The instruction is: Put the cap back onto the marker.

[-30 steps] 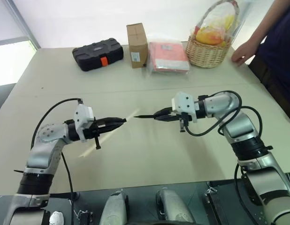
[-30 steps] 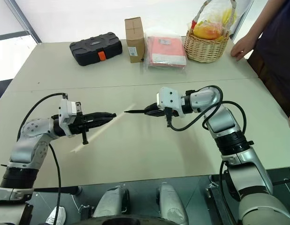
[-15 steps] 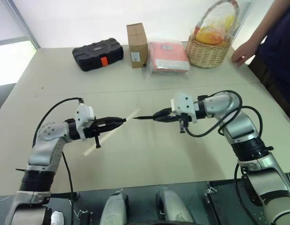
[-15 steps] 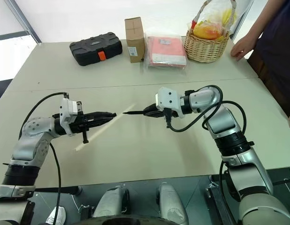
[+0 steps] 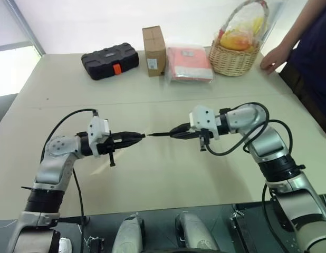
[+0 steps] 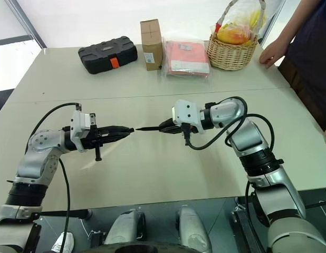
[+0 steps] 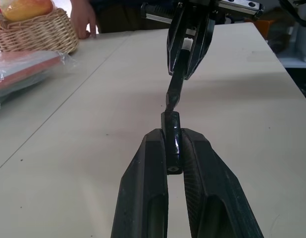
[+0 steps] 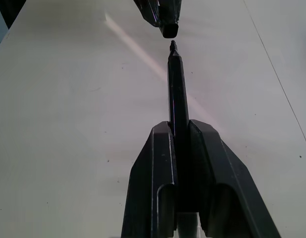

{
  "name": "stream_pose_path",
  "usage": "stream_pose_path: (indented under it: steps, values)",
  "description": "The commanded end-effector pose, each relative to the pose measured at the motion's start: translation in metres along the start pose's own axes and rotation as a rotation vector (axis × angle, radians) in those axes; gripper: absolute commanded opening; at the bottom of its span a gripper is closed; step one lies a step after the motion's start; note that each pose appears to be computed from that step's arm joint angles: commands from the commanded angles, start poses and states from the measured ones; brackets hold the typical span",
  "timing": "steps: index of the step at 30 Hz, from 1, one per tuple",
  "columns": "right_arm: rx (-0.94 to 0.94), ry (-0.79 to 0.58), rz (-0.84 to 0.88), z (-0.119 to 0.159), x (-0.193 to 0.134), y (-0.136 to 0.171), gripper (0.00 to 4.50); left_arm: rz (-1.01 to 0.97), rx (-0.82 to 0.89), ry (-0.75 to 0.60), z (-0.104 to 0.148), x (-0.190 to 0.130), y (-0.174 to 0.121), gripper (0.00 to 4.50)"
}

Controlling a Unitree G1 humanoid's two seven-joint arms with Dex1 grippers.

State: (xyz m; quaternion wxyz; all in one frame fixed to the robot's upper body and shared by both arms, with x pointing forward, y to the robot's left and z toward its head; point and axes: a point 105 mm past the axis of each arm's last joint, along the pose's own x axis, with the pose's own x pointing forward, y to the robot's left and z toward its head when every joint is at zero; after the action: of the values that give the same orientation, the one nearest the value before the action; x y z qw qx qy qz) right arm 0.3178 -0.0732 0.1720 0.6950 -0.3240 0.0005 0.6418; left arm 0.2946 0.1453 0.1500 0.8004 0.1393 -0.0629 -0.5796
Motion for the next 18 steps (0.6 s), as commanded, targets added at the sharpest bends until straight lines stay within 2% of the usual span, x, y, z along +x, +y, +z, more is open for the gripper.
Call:
stream_pose_path:
  steps: [1, 18]
  values:
    - [-0.055, -0.038, 0.001, 0.0171, 0.0008, -0.0025, 0.06, -0.006, 0.041, -0.018, 0.008, 0.0001, -0.0003, 0.0]
    - [-0.062, -0.043, 0.04, 0.0224, 0.0072, 0.0047, 0.06, -0.053, 0.042, -0.021, 0.0077, 0.0066, -0.0042, 0.0]
